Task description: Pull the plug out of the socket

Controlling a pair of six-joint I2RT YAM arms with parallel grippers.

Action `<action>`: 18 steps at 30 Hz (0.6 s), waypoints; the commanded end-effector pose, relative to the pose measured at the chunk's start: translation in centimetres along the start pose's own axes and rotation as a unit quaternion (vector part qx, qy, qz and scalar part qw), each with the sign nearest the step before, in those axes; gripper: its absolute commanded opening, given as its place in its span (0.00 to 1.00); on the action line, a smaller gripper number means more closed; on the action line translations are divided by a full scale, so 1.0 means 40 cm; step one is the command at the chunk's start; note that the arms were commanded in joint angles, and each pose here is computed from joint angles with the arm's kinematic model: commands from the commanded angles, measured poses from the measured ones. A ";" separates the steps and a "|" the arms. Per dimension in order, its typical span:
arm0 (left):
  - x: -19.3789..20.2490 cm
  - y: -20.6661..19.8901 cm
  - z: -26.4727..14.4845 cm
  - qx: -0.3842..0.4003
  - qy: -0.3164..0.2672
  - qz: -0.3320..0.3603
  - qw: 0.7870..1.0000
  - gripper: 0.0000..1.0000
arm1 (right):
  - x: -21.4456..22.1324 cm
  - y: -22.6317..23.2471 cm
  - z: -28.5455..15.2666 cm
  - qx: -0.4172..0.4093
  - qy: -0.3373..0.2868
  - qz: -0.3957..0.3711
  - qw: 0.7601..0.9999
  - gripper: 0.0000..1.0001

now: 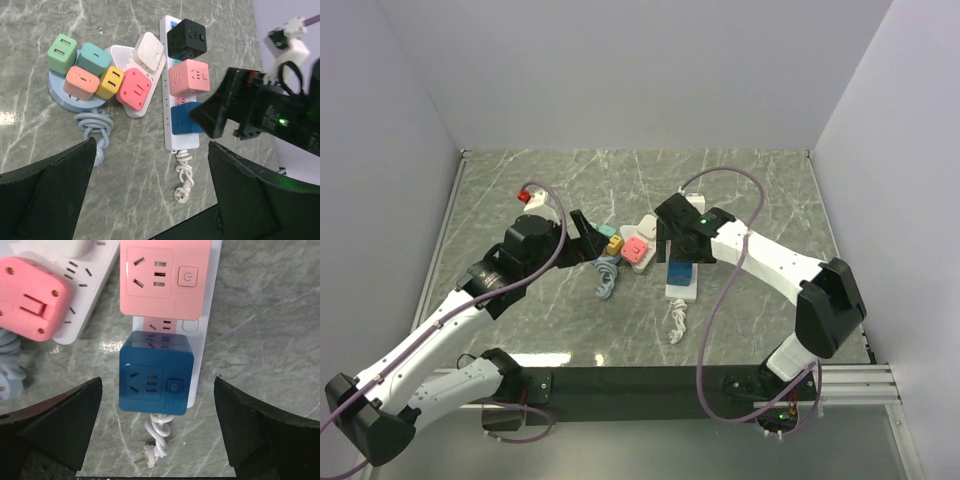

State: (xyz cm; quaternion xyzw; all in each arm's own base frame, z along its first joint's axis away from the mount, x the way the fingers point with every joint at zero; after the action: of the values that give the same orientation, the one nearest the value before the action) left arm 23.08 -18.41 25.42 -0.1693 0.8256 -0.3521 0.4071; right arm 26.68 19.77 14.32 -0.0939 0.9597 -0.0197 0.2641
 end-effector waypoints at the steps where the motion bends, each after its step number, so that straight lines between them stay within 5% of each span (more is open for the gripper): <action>1: 0.001 -0.002 -0.020 0.017 -0.007 -0.026 1.000 0.99 | -0.015 0.019 0.022 0.003 -0.006 0.018 1.000 0.97; 4: 0.010 0.014 -0.024 0.013 -0.007 -0.032 0.999 0.99 | 0.013 0.032 0.061 0.005 0.015 0.022 1.000 0.94; 9: 0.038 0.036 -0.012 0.010 0.008 -0.041 0.999 0.99 | 0.038 0.072 0.109 -0.037 0.022 0.023 0.999 0.75; 13: 0.062 0.037 0.003 0.018 0.028 -0.045 0.998 0.99 | 0.065 0.087 0.134 -0.055 0.039 0.020 0.998 0.44; 14: 0.065 0.036 0.007 0.020 0.031 -0.049 0.998 0.99 | 0.063 0.092 0.136 -0.065 0.033 0.023 0.997 0.24; 16: 0.086 0.031 0.022 0.036 0.050 -0.051 0.997 0.99 | 0.067 0.106 0.114 -0.111 0.016 0.023 0.993 0.00; 18: 0.100 0.022 0.037 0.054 0.062 -0.054 0.995 0.99 | 0.060 0.116 0.068 -0.165 -0.008 0.017 0.986 0.00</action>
State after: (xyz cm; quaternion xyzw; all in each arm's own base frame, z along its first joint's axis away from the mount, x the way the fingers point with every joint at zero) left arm 21.50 -19.01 21.21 -0.1852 0.8359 -0.3770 0.3533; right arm 26.71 21.04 9.76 -0.0906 0.9617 0.0189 0.2579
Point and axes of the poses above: each gripper's point midway between its finger pads, its own z axis out along the fingers, its own y axis along the line the jaws close on, x = y × z, the point moved 3 cm from there along -z, back along the fingers, and after that the axes turned 13 degrees about -z, right-handed, at the moved point
